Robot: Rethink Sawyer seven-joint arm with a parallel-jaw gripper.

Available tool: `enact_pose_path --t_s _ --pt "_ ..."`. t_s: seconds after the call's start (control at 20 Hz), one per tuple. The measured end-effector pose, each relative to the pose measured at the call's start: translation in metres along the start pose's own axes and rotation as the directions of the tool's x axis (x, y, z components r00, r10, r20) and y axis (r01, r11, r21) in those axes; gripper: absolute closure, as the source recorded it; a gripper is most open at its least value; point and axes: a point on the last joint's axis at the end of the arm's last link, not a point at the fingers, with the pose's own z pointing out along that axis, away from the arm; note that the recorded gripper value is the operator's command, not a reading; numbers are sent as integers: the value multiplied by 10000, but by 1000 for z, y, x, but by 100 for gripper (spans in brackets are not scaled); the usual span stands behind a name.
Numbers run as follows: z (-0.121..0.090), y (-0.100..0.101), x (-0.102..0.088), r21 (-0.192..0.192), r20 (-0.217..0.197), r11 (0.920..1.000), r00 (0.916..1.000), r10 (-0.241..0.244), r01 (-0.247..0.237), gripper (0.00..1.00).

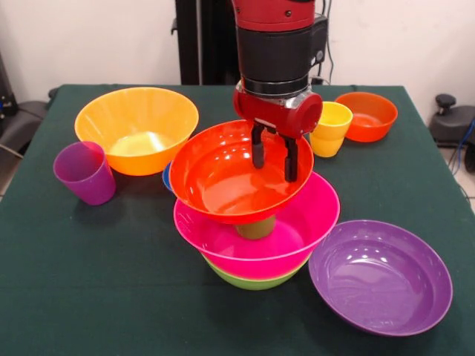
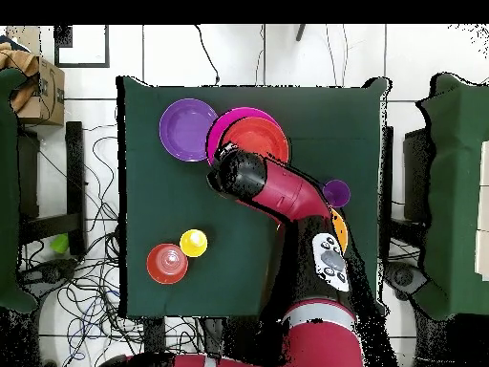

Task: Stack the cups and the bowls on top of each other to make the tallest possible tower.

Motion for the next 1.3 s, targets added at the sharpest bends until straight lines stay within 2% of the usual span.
enact_pose_path --t_s 0.4,1.0,1.3 --pt "-9 -8 -13 -59 109 9998 9997 213 -212 0" --pt "-26 -2 -21 -260 360 9995 9991 212 -203 0" --pt "-31 -11 -33 -320 410 9986 9982 444 -431 0"
